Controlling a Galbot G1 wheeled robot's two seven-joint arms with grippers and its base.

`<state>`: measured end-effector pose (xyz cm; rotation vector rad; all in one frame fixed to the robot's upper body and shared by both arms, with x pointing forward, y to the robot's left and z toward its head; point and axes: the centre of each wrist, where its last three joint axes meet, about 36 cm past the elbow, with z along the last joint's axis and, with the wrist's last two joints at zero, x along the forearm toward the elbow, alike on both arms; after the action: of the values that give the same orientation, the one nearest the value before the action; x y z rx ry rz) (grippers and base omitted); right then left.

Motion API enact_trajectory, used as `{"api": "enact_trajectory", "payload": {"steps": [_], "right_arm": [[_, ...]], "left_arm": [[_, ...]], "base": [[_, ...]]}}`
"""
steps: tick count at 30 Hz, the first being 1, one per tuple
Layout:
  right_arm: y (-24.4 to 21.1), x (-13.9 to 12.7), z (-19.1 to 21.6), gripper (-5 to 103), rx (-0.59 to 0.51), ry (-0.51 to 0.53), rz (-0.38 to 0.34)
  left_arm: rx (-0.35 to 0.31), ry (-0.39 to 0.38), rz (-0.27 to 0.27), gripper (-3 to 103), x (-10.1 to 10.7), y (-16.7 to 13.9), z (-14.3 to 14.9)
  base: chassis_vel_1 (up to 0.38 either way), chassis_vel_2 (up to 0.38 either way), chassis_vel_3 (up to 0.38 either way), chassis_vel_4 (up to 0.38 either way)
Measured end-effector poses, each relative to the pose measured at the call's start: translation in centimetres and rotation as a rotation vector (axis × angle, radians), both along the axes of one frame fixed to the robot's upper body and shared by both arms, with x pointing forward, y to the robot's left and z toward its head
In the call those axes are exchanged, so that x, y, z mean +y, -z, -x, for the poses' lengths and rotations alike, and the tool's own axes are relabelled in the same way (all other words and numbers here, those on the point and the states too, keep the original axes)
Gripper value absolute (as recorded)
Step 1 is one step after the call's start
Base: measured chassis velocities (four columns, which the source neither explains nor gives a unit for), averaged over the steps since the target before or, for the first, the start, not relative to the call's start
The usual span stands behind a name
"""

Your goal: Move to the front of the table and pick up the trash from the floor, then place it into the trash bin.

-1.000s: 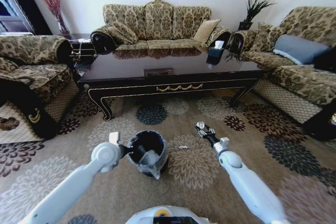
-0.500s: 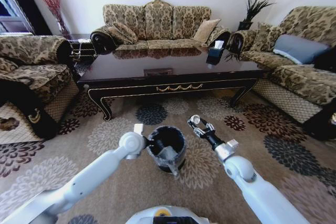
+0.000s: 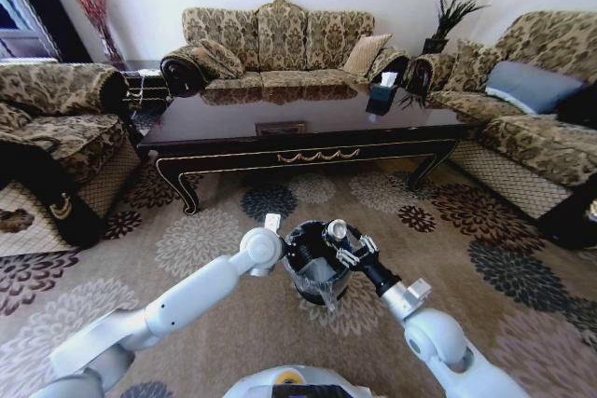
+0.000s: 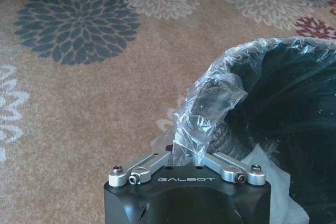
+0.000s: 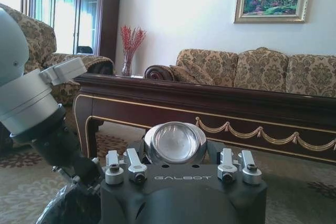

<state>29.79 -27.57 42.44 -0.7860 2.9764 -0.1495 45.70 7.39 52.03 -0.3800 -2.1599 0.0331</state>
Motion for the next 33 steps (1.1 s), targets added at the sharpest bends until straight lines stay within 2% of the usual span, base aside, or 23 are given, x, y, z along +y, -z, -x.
{"api": "enact_trajectory", "payload": {"steps": [9, 17, 18, 19, 22, 23, 26, 27, 33], "right_arm": [[1.5, 0.2, 1.0, 62, 0.023, 0.003, 0.045], [1.9, 0.3, 1.5, 61, 0.034, 0.010, 0.048], [1.8, 0.4, 1.6, 71, 0.033, 0.008, 0.046], [1.7, 0.4, 1.7, 77, 0.032, 0.006, 0.047], [1.6, 0.5, 1.7, 82, 0.027, 0.001, 0.049], [1.5, 0.6, 1.8, 92, 0.025, -0.002, 0.049], [1.3, 0.7, 1.8, 92, 0.021, -0.005, 0.047], [1.2, 0.7, 1.9, 99, 0.019, -0.006, 0.046], [1.1, 0.9, 2.1, 100, 0.020, -0.007, 0.038]], "left_arm": [[-0.007, 0.009, -0.001, 0, 0.2, -0.3, 0.9], [-0.001, 0.007, -0.014, 0, 0.4, 0.3, 1.2], [0.001, 0.007, -0.015, 0, 0.4, 0.4, 1.3], [0.001, 0.007, -0.015, 0, 0.4, 0.5, 1.4], [0.002, 0.004, -0.017, 0, 0.6, 0.6, 1.4], [0.002, 0.001, -0.020, 0, 0.7, 0.6, 1.4], [0.002, -0.007, -0.025, 0, 1.1, 0.7, 1.4], [0.003, -0.013, -0.026, 0, 1.3, 0.8, 1.3], [0.006, -0.036, -0.030, 0, 2.4, 1.0, 1.4]], "base": [[0.000, 0.000, 0.000, 0.000], [0.000, 0.000, 0.000, 0.000], [0.000, 0.000, 0.000, 0.000], [0.000, 0.000, 0.000, 0.000], [0.000, 0.000, 0.000, 0.000], [0.000, 0.000, 0.000, 0.000], [0.000, 0.000, 0.000, 0.000], [0.000, 0.000, 0.000, 0.000], [0.000, 0.000, 0.000, 0.000]]}}
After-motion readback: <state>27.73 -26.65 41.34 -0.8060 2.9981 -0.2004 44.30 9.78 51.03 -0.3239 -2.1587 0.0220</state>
